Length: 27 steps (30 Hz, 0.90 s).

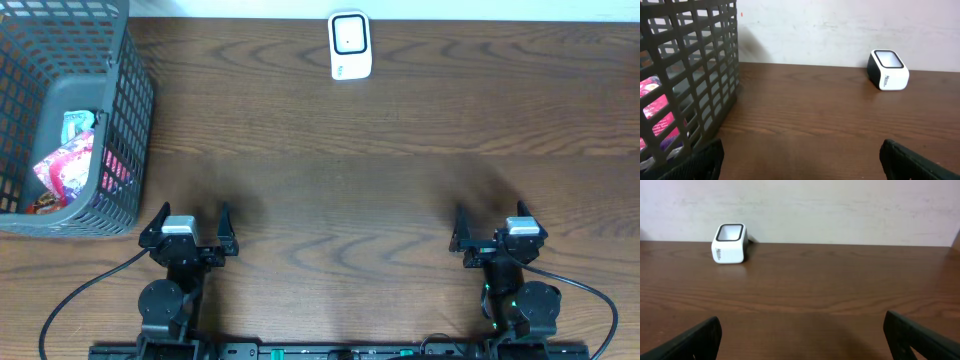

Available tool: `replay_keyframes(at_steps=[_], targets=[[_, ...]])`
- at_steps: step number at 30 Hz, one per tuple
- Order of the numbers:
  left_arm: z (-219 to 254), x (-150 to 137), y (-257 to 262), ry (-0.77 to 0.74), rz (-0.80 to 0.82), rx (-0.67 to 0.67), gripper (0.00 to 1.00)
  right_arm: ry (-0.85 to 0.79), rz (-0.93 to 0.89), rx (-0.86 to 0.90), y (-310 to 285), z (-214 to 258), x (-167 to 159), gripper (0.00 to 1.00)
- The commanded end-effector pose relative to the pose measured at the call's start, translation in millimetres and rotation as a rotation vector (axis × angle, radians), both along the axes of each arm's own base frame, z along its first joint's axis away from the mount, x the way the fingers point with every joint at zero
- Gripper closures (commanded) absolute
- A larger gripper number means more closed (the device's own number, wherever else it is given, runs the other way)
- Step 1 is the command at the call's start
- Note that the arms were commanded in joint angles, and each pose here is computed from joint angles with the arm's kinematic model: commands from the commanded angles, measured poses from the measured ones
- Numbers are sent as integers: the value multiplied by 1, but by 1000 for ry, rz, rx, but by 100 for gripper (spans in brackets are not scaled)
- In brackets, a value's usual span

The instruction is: Scan the item barcode

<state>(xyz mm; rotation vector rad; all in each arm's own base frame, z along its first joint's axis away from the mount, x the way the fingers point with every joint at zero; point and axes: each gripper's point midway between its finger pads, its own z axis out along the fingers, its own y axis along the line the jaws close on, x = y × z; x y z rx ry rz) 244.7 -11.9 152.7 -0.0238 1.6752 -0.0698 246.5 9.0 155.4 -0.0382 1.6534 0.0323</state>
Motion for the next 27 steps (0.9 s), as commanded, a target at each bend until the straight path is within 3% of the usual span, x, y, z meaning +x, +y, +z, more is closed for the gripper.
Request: replay_keyframes(at_steps=[1, 10, 14, 17, 21, 27], targets=[[-17, -1, 5, 53, 26, 21, 1, 9, -14, 13, -2, -2, 0, 1], [-9, 0, 4, 21, 22, 11, 1, 9, -14, 14, -2, -2, 0, 1], [-3, -7, -43, 43, -230, -267, 1, 9, -14, 13, -2, -2, 0, 1], [5, -12, -60, 42, -329, -363, 1, 9, -14, 14, -2, -2, 0, 1], [42, -15, -67, -86, -398, -418, 1, 9, -14, 14, -2, -2, 0, 1], [118, -39, -76, -358, -517, -369, 1, 9, -14, 13, -2, -2, 0, 1]])
